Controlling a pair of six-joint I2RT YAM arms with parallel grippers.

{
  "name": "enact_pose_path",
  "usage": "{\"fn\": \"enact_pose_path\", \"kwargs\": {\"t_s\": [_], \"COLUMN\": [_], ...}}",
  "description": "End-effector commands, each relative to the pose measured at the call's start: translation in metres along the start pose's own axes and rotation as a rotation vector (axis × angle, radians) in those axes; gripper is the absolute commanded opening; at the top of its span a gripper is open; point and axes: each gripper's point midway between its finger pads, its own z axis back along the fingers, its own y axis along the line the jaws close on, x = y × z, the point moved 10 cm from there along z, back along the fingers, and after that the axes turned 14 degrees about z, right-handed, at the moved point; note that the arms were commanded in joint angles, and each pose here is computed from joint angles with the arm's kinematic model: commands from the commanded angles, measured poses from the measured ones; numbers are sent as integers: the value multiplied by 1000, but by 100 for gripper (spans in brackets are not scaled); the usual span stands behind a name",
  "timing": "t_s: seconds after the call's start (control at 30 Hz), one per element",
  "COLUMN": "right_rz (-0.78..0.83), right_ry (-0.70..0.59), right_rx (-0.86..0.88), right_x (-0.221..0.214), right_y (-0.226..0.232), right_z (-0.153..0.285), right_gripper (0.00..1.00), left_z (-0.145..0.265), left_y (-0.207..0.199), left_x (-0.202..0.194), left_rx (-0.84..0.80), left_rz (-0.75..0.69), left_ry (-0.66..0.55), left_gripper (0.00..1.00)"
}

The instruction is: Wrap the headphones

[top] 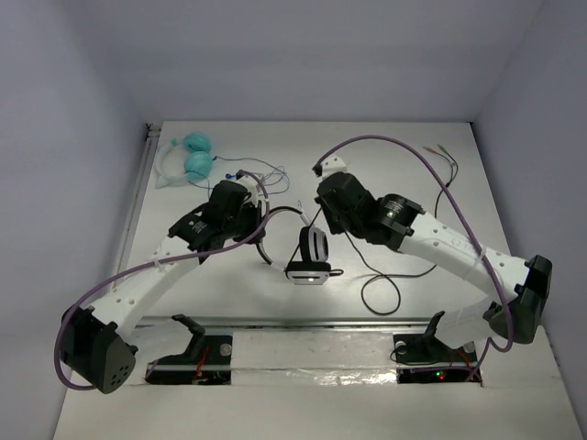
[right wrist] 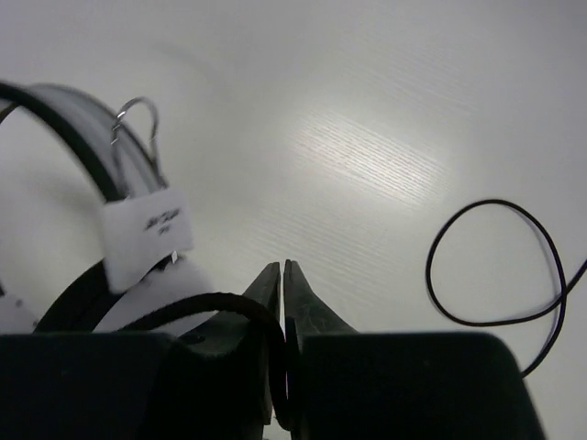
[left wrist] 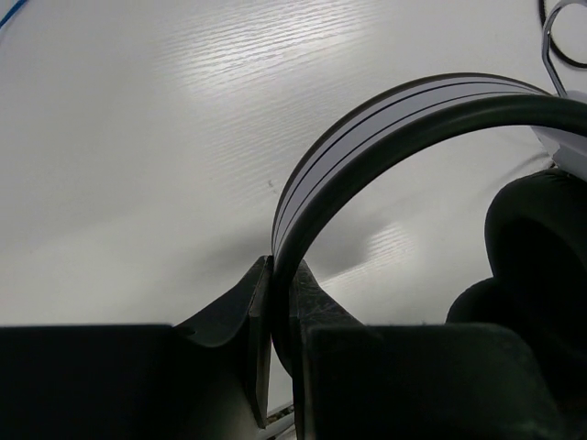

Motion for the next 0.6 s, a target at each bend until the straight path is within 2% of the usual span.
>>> {"fn": "enact_pose_path", "kwargs": {"t_s": [0.0, 0.07, 0.1, 0.17, 0.2, 0.27, 0.3, 0.37, 0.5, 0.53, 0.57], "right_rz": [-107, -152, -198, -249, -284, -306, -334, -380, -439, -421, -418], "right_ry": [-97, -97, -164, -171, -243, -272, -331, -407, -566, -565, -571], "right_rx": [-132, -164, -150, -92, -48, 0, 30, 131, 300, 390, 408], "right_x": [12, 1, 6, -7, -1, -14, -10, -12, -31, -34, -34], "right_y": [-23, -33, -39, -40, -39, -35, -35, -36, -43, -35, -35], "right_z": [-11, -20, -17, -25, -18, -22, -21, -13, -25, -27, -30], "right_gripper": [11, 14, 17, 20, 22, 23, 24, 25, 29, 29, 29], "left_z": [14, 17, 19, 22, 25, 28, 32, 38, 47, 48, 49], "left_y": [-17, -22, -26, -32, -37, -39, -42, -45, -52, -54, -56], "left_x": [8, 9, 12, 15, 19, 25, 31, 36, 43, 43, 42], "left_rx": [-180, -228, -260, -313, -328, -346, -359, -403, -504, -536, -551], "left_rz": [-28, -27, -30, -32, -24, -10, 4, 7, 5, 2, 4], "left_ry": [-38, -30, -39, -28, -40, -50, -75, -80, -70, -49, -40], "left_gripper": [0, 0, 0, 0, 0, 0, 0, 0, 0, 0, 0]}}
